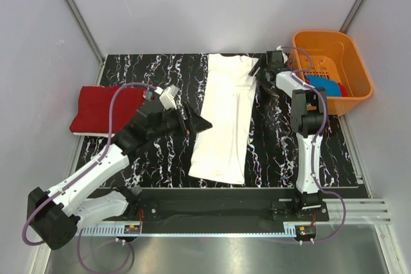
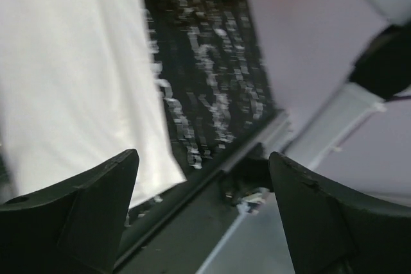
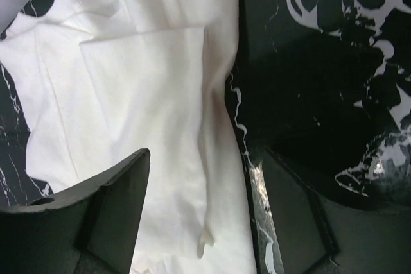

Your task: Fold and stack the t-shirts

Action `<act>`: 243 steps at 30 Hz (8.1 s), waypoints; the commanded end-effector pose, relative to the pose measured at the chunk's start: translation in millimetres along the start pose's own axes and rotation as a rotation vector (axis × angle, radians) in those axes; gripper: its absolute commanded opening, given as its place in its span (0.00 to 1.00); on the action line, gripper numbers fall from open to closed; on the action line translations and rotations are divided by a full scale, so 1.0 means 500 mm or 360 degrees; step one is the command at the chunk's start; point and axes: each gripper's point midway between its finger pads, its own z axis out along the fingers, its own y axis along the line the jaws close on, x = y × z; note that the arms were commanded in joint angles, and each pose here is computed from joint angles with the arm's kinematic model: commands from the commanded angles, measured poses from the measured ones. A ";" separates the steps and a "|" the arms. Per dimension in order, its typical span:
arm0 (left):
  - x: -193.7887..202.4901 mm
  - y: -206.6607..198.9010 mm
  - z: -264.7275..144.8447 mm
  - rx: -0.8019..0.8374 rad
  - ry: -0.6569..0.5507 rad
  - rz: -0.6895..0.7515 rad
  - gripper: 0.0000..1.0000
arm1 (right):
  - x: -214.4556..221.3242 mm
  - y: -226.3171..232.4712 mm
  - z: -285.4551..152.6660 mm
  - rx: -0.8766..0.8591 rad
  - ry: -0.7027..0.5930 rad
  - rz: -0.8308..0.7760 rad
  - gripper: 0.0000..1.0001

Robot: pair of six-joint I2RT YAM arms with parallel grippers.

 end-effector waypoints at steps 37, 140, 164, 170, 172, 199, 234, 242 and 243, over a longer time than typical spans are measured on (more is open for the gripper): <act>0.129 0.097 0.147 -0.0043 0.0627 0.0068 0.81 | 0.201 -0.004 -0.460 -0.0379 0.0185 -0.0070 0.79; -0.032 0.160 0.165 -0.0357 0.0130 -0.0021 0.00 | 0.237 -0.004 -0.552 -0.0102 0.0102 -0.0350 0.00; -0.229 0.256 0.356 -0.0312 0.0115 -0.0145 0.24 | 0.102 0.057 -0.295 -0.0146 0.0161 -0.0297 0.29; -0.240 0.287 0.325 -0.0369 0.0087 -0.0105 0.77 | 0.098 0.057 -0.337 -0.0200 0.0105 -0.0261 0.77; -0.203 0.306 0.300 -0.0414 0.0108 -0.0094 0.79 | 0.141 0.028 -0.357 -0.0198 0.0162 -0.0248 0.75; 0.075 0.302 0.245 -0.0377 0.0335 -0.0165 0.56 | 0.387 -0.120 -0.385 -0.0256 0.0539 -0.0193 0.43; 0.095 0.339 0.225 -0.0558 0.0312 -0.0073 0.07 | 0.382 -0.114 -0.416 -0.0351 0.0432 -0.0187 0.00; 0.060 0.315 0.218 -0.0541 0.0234 -0.0029 0.59 | 0.387 -0.114 -0.413 -0.0354 0.0451 -0.0183 0.00; 0.057 0.312 0.220 -0.0536 0.0233 -0.0023 0.60 | 0.387 -0.114 -0.413 -0.0354 0.0451 -0.0183 0.00</act>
